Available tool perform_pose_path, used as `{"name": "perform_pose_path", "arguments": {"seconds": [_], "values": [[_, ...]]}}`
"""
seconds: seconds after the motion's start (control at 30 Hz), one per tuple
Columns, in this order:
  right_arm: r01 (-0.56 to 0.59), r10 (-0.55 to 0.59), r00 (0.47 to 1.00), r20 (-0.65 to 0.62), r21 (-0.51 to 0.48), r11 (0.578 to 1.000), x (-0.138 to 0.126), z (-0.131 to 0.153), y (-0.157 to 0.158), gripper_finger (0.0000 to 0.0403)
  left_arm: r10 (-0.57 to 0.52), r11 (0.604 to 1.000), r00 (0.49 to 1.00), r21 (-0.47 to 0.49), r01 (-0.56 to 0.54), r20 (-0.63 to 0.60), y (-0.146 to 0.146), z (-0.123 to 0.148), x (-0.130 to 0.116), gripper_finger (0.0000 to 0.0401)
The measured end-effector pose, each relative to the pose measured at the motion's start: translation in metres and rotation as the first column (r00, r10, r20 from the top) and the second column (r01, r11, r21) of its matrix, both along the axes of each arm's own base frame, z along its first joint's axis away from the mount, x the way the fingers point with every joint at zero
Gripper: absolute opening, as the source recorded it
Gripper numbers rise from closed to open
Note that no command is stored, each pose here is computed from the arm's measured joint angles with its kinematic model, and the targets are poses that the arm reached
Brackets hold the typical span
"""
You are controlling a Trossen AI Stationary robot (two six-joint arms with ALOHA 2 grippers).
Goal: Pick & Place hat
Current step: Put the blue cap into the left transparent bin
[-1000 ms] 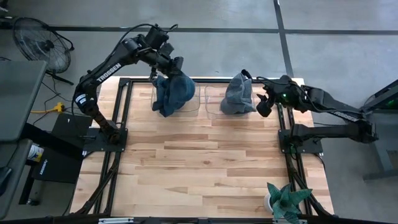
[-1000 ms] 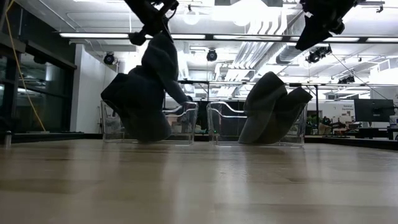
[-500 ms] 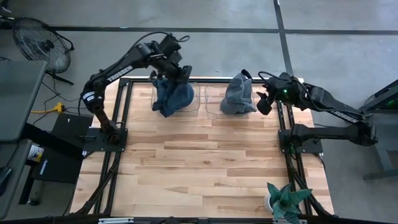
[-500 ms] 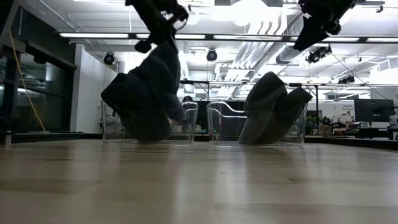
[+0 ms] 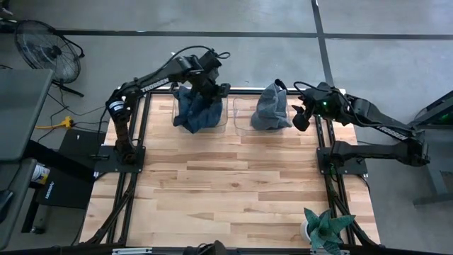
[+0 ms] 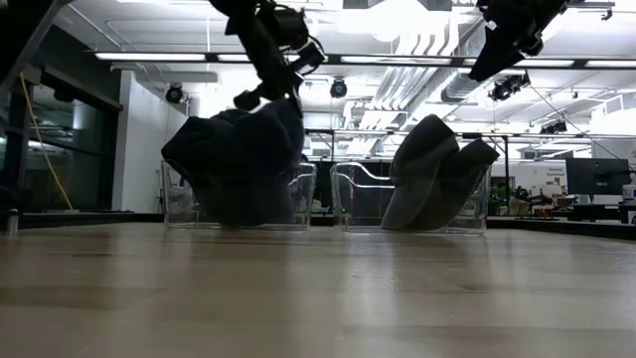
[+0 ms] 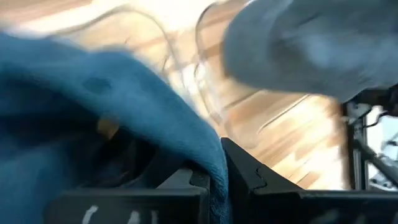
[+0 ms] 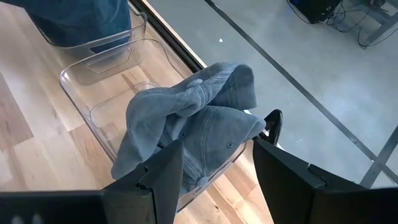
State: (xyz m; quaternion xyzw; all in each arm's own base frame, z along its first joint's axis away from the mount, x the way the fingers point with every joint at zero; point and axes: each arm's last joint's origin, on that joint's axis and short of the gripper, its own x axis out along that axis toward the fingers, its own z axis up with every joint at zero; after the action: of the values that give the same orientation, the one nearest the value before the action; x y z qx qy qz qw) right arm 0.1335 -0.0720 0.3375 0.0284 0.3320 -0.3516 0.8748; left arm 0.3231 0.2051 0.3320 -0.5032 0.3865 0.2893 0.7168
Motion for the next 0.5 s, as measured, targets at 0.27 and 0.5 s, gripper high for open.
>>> {"name": "perform_pose_path", "arguments": {"seconds": [0.27, 0.5], "values": [[-0.005, 0.005, 1.0, -0.002, -0.001, 1.0, 0.0, 0.0, 0.0, 0.0189, 0.024, 0.999, 0.999, 0.047, -0.023, -0.021, 0.006, -0.011, 0.009, 0.0013], [-0.022, 0.022, 1.0, -0.017, -0.012, 1.0, 0.0, 0.0, 0.0, 0.0189, 0.026, 0.998, 0.999, 0.049, -0.025, -0.025, 0.006, -0.011, 0.009, 0.002]]}}
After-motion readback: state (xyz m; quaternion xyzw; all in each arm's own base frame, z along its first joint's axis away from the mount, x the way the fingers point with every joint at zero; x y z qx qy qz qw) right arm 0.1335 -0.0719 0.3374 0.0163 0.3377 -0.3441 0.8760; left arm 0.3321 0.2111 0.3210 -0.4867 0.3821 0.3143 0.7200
